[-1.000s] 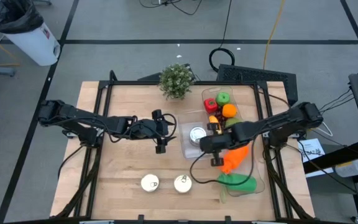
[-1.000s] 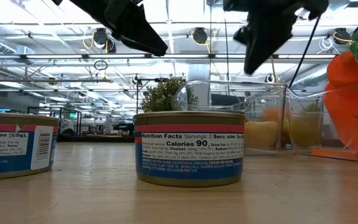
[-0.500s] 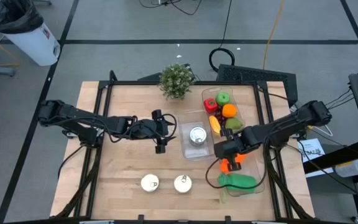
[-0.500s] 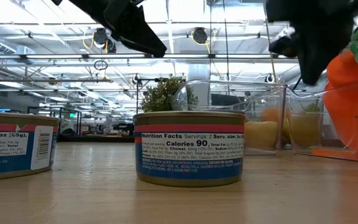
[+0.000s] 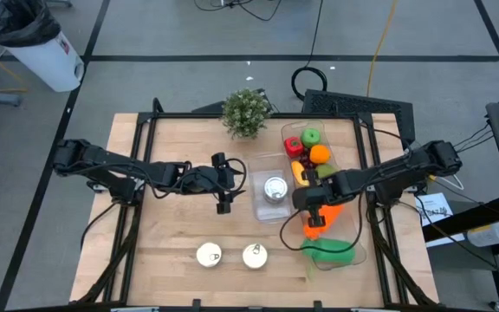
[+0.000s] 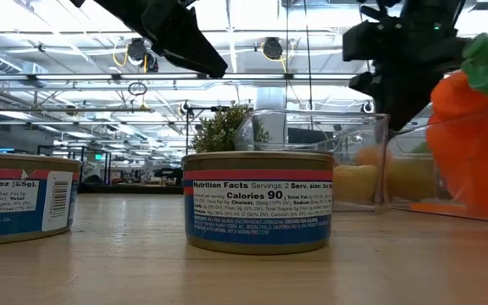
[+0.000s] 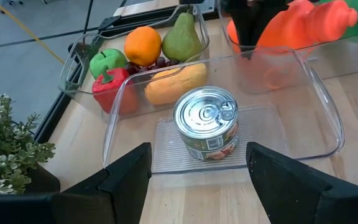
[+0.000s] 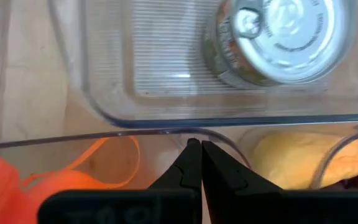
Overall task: Pick & Place Food Item
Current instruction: Adjust the bottom transparent bin, then put the left blue tuna can into the middle transparent bin
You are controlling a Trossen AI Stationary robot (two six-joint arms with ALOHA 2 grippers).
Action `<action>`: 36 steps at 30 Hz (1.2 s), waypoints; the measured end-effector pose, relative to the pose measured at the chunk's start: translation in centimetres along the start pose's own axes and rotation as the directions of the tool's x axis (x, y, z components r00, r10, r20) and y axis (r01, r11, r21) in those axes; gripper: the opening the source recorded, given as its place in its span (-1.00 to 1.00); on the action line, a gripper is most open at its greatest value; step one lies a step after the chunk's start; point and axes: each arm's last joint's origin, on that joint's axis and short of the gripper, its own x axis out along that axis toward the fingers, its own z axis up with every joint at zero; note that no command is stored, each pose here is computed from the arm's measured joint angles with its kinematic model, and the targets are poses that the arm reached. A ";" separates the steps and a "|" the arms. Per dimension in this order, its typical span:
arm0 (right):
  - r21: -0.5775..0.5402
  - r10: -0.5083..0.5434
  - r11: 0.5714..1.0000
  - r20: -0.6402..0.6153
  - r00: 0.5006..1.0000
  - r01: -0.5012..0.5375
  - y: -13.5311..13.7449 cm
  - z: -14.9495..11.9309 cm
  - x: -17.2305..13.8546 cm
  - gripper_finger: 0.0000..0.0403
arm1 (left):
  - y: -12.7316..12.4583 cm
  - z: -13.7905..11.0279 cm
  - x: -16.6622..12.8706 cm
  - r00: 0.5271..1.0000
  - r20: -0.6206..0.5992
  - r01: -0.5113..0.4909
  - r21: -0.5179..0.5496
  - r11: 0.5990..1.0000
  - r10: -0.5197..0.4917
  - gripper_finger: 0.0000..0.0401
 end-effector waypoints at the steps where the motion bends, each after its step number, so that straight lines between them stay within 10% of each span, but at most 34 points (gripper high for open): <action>1: 0.003 -0.003 1.000 0.006 1.000 0.003 -0.2 0.1 0.0 -1.00 | 0.0 0.0 0.0 1.000 0.000 0.000 0.000 1.000 0.000 0.34; 13: 0.098 -0.102 0.990 0.026 0.994 0.099 -2.0 0.4 0.3 -1.00 | 0.0 0.0 0.0 1.000 -0.003 0.000 -0.006 1.000 0.000 0.34; 26: 0.117 -0.074 0.992 0.272 0.960 0.044 -1.5 0.2 -5.0 -0.90 | -1.0 -2.0 -0.5 0.976 -0.200 0.024 -0.308 0.951 -0.089 0.34; 36: -0.177 0.245 0.970 0.666 0.704 -0.169 2.6 1.6 -10.1 -0.21 | -4.7 -4.5 -2.6 0.809 -0.452 0.137 -0.478 0.867 -0.377 0.34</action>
